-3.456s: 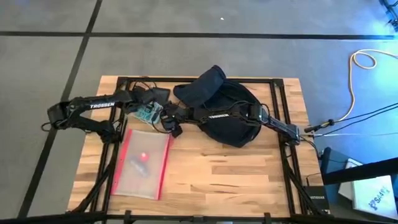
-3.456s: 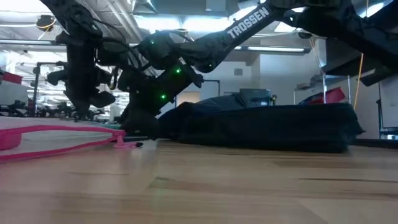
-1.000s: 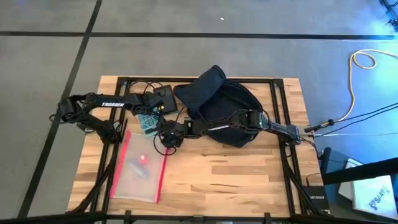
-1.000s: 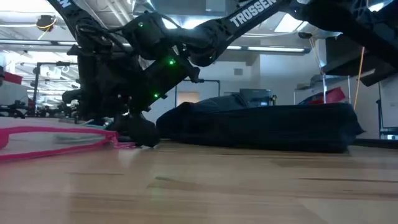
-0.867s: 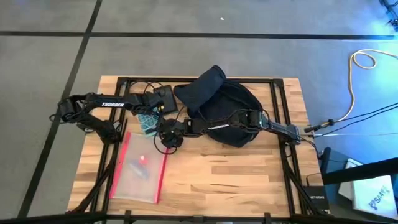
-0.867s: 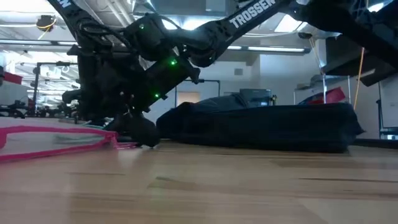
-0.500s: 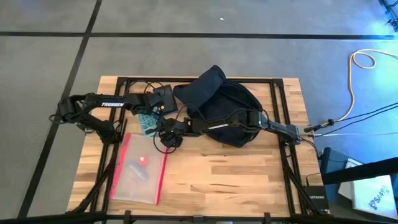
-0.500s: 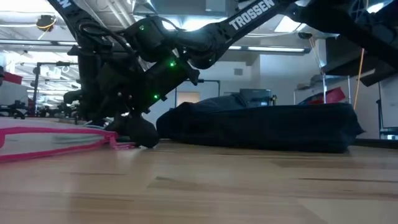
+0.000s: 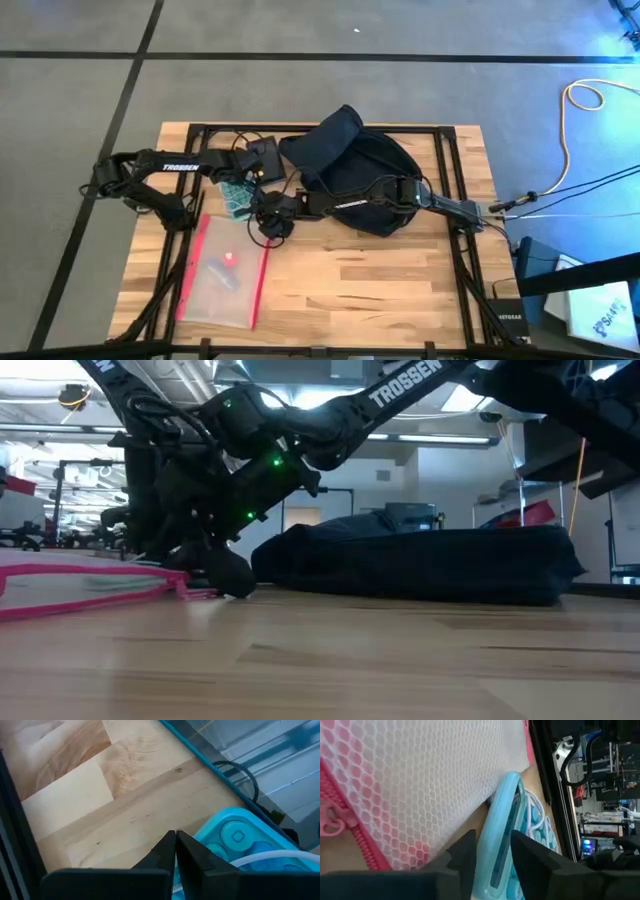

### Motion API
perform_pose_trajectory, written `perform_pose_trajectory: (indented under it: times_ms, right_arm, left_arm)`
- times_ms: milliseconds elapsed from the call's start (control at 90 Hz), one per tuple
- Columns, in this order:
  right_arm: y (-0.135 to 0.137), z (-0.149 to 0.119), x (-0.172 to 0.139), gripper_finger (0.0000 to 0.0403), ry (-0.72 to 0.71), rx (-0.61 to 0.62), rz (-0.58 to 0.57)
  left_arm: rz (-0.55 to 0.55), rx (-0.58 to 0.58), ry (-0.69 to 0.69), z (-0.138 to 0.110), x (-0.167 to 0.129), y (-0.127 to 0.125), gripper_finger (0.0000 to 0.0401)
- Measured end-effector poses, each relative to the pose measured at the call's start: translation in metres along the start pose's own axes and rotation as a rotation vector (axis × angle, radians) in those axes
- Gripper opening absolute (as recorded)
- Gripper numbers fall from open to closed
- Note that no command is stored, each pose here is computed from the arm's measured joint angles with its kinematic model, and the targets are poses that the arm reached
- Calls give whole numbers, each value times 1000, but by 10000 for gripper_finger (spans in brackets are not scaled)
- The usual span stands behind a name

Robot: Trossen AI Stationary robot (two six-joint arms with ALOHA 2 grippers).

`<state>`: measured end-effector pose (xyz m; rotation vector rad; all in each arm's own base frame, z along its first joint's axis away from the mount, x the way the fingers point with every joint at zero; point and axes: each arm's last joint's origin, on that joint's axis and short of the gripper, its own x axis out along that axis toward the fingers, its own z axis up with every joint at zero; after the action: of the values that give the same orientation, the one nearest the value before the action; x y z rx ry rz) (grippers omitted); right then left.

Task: Unpack backpack
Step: Put the blue calculator into the zip bag

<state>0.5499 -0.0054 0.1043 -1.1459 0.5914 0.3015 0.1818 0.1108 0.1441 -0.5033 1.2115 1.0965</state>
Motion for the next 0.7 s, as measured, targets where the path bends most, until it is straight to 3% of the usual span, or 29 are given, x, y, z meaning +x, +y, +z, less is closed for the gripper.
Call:
perform_pose_trajectory:
  times_ms: [156, 433, 700]
  right_arm:
    - [1, -1, 0, 112, -9, 8, 11]
    - [0, -9, 1, 168, 22, 115, 22]
    - [10, -10, 6, 143, 83, 122, 32]
  left_arm:
    - [-6, 22, 7, 0, 0, 0, 0]
    - [8, 44, -14, 1, 1, 0, 0]
    - [82, 64, -45, 1, 2, 2, 0]
